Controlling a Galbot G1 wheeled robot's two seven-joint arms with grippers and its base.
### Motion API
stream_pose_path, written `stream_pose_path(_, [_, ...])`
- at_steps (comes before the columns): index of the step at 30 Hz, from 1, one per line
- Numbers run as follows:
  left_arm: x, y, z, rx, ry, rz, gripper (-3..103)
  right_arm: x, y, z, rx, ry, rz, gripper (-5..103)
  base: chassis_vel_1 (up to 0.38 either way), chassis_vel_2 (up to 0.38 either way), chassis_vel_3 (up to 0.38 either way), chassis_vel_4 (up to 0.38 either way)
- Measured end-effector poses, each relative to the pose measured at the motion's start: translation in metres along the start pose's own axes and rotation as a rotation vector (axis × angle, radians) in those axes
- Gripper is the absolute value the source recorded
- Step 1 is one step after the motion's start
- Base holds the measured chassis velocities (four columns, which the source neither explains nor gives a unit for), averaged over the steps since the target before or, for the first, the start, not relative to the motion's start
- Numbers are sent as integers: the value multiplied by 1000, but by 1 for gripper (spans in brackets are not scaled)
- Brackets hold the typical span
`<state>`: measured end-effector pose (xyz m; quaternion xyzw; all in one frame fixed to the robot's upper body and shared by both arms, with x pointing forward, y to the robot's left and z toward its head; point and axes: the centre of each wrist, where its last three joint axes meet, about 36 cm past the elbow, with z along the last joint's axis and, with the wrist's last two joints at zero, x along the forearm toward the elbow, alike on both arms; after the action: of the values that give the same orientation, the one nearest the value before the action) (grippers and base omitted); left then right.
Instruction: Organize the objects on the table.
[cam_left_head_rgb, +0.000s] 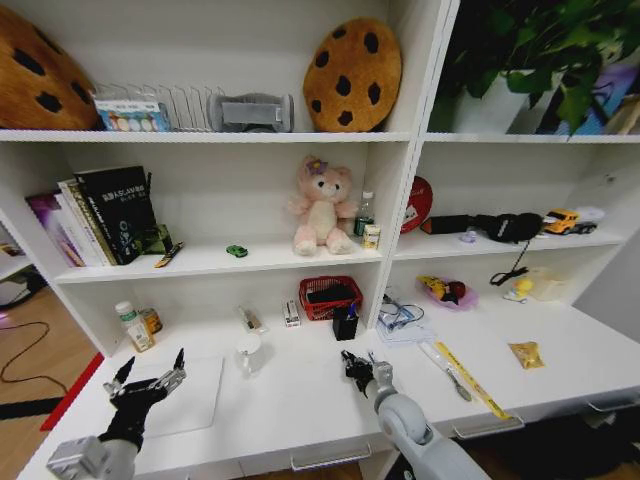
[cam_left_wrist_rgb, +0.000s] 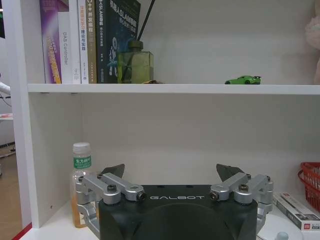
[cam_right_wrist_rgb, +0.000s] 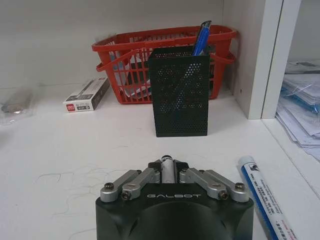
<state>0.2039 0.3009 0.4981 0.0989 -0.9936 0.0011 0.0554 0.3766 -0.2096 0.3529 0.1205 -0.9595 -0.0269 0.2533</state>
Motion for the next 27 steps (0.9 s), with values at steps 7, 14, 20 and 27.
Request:
stream_pose_path(7, [0,0,0,0,0,0,100,19,-6,-26,64,-318,-90,12,0,0,0,0])
stream_pose_path(14, [0,0,0,0,0,0,100,5,-13,-55,108,-594,-135,12,0,0,0,0])
stream_pose_path(20, [0,0,0,0,0,0,100,-18,-21,-61,74,-758,-59,12,0,0,0,0])
stream_pose_path(27, [0,0,0,0,0,0,100,-52,-30,-54,82,-813,-17,12,0,0,0,0])
